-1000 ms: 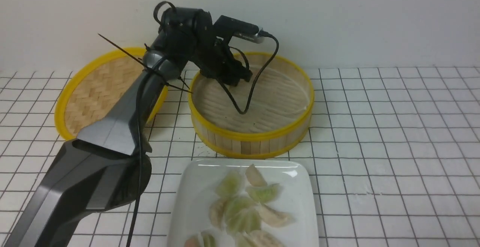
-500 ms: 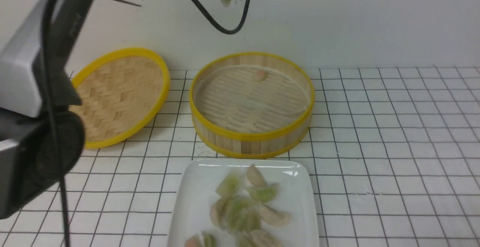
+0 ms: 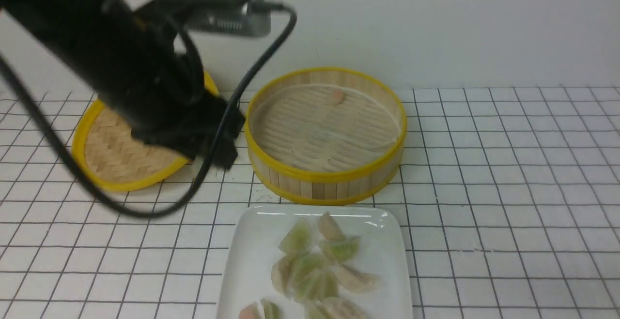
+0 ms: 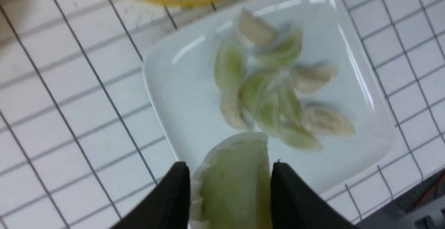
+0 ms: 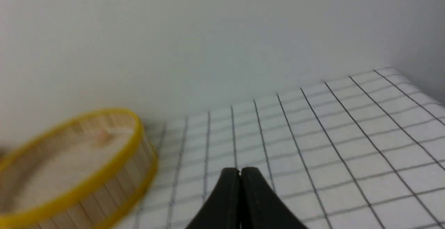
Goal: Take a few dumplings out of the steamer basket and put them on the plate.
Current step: Use the left arm to put the dumpling into the plate
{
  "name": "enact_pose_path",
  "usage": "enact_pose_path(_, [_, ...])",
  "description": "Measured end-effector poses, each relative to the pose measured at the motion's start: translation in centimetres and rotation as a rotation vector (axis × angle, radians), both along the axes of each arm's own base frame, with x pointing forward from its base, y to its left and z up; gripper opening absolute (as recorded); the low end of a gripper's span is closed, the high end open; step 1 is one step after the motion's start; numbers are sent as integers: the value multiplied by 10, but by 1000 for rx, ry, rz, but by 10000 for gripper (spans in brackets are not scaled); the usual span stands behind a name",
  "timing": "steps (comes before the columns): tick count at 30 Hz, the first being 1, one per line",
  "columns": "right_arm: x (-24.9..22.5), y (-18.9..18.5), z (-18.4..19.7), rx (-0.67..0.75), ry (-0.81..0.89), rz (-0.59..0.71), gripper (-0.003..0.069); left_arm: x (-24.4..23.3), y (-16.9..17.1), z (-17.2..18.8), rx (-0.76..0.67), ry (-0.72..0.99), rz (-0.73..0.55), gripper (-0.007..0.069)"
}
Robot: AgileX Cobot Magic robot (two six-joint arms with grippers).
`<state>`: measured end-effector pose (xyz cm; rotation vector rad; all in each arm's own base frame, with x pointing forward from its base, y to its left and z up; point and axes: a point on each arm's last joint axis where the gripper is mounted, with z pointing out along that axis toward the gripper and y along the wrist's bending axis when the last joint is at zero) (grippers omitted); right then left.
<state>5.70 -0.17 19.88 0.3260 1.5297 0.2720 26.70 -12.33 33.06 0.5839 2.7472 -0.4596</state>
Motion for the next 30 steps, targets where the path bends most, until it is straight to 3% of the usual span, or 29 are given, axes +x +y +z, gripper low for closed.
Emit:
enact_pose_path(2, [0, -1, 6, 119, -70, -11, -10, -10, -3, -24, -3, 14, -22, 263])
enact_pose_path(6, [-1, -4, 12, 191, -146, -31, -10, -20, -15, -62, 10, 21, -110, 263])
enact_pose_path(10, [-2, -5, 14, 152, -169, -44, -10, -16, -30, -94, 29, 11, -167, 263])
enact_pose_path(17, [-2, -6, 16, 127, -185, -54, -10, 5, -40, -132, 47, 17, -131, 263])
enact_pose_path(23, [-3, 2, 30, 112, -63, 22, -10, 12, -42, -145, 55, 17, -115, 358])
enact_pose_path(26, [4, 7, 57, 61, 100, 81, -10, 14, -43, -144, 48, 8, -96, 456])
enact_pose_path(30, [29, 11, 83, 17, 342, 144, -10, 17, -45, -137, 46, 6, -103, 480])
